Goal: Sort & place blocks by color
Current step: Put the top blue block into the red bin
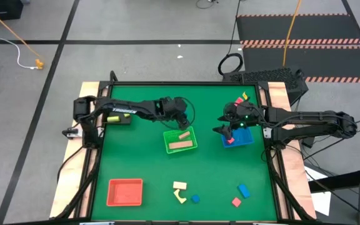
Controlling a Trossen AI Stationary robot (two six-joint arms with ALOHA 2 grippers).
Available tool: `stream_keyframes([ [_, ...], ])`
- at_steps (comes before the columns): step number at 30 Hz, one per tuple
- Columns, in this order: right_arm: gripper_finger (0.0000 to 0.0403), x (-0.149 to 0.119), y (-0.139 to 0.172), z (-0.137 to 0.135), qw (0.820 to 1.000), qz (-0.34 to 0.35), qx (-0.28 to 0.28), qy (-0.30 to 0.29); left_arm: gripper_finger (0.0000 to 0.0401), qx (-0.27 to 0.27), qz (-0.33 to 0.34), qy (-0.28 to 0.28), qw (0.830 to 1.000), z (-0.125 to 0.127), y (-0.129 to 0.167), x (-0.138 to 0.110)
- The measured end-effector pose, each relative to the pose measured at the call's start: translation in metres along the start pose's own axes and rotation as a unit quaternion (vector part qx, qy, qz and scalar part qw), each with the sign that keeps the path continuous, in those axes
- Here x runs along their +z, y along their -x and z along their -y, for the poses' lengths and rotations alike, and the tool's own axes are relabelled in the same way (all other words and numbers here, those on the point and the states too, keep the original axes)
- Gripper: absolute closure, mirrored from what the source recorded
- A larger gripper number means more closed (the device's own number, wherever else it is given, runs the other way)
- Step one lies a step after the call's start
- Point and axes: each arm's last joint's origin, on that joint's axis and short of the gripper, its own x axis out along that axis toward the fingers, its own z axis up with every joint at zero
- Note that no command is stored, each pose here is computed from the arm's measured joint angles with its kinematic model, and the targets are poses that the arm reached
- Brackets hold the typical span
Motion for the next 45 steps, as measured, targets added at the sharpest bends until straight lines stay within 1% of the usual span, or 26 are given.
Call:
stream_keyframes([
  [1, 0.0053, 0.000, 0.000, 0.000, 1.000, 0.000, -0.001, 0.004, 0.0245, -0.009, 0.006, -0.011, 1.000, 0.007, 0.006, 0.000],
  [4, 0.0053, 0.003, 0.000, 0.000, 0.998, 0.021, -0.012, 0.052, 0.0245, -0.036, 0.012, -0.062, 0.997, 0.032, 0.020, -0.006],
  [6, 0.0053, 0.007, 0.000, -0.002, 0.997, 0.050, -0.016, 0.051, 0.0245, -0.051, 0.021, -0.113, 0.992, 0.050, 0.026, -0.012],
  [8, 0.0053, 0.013, 0.001, -0.004, 0.996, 0.081, -0.004, 0.030, 0.0245, -0.060, 0.050, -0.174, 0.982, 0.069, 0.033, -0.016],
  [10, 0.0053, 0.019, 0.002, -0.007, 0.994, 0.109, 0.016, -0.006, 0.0245, -0.060, 0.095, -0.230, 0.967, 0.087, 0.038, -0.017],
  [12, 0.0053, 0.023, 0.003, -0.010, 0.990, 0.129, 0.039, -0.045, 0.0245, -0.050, 0.132, -0.263, 0.954, 0.100, 0.043, -0.018],
  [13, 0.0053, 0.024, 0.002, -0.011, 0.989, 0.128, 0.051, -0.061, 0.0245, -0.044, 0.150, -0.272, 0.949, 0.105, 0.046, -0.018],
  [15, 0.0053, 0.024, -0.001, -0.013, 0.986, 0.121, 0.070, -0.095, 0.0245, -0.028, 0.188, -0.275, 0.942, 0.112, 0.053, -0.014],
  [17, 0.0053, 0.022, -0.008, -0.016, 0.983, 0.106, 0.082, -0.124, 0.0245, -0.006, 0.212, -0.271, 0.939, 0.116, 0.057, -0.012],
  [20, 0.0053, 0.021, -0.020, -0.026, 0.980, 0.102, 0.111, -0.133, 0.0245, 0.008, 0.222, -0.271, 0.937, 0.118, 0.060, -0.012],
  [24, 0.0053, 0.020, -0.034, -0.041, 0.974, 0.118, 0.157, -0.113, 0.0245, 0.006, 0.212, -0.246, 0.946, 0.117, 0.058, -0.013],
  [27, 0.0053, 0.021, -0.037, -0.050, 0.970, 0.138, 0.182, -0.079, 0.0245, 0.025, 0.207, -0.238, 0.949, 0.115, 0.057, -0.014],
  [29, 0.0053, 0.020, -0.038, -0.053, 0.971, 0.141, 0.185, -0.060, 0.0245, 0.036, 0.206, -0.237, 0.949, 0.115, 0.057, -0.014],
  [31, 0.0053, 0.017, -0.038, -0.056, 0.972, 0.138, 0.187, -0.047, 0.0245, 0.036, 0.205, -0.235, 0.949, 0.115, 0.057, -0.015],
  [35, 0.0053, 0.013, -0.038, -0.061, 0.972, 0.129, 0.194, -0.036, 0.0245, 0.038, 0.205, -0.237, 0.949, 0.115, 0.058, -0.015],
  [38, 0.0053, 0.012, -0.038, -0.061, 0.972, 0.125, 0.194, -0.037, 0.0245, 0.044, 0.208, -0.243, 0.946, 0.116, 0.059, -0.015],
  [41, 0.0053, 0.012, -0.038, -0.061, 0.971, 0.123, 0.198, -0.060, 0.0245, 0.055, 0.209, -0.245, 0.945, 0.117, 0.059, -0.016],
  [45, 0.0053, 0.012, -0.038, -0.062, 0.972, 0.123, 0.196, -0.046, 0.0245, 0.054, 0.209, -0.247, 0.945, 0.118, 0.060, -0.017],
])
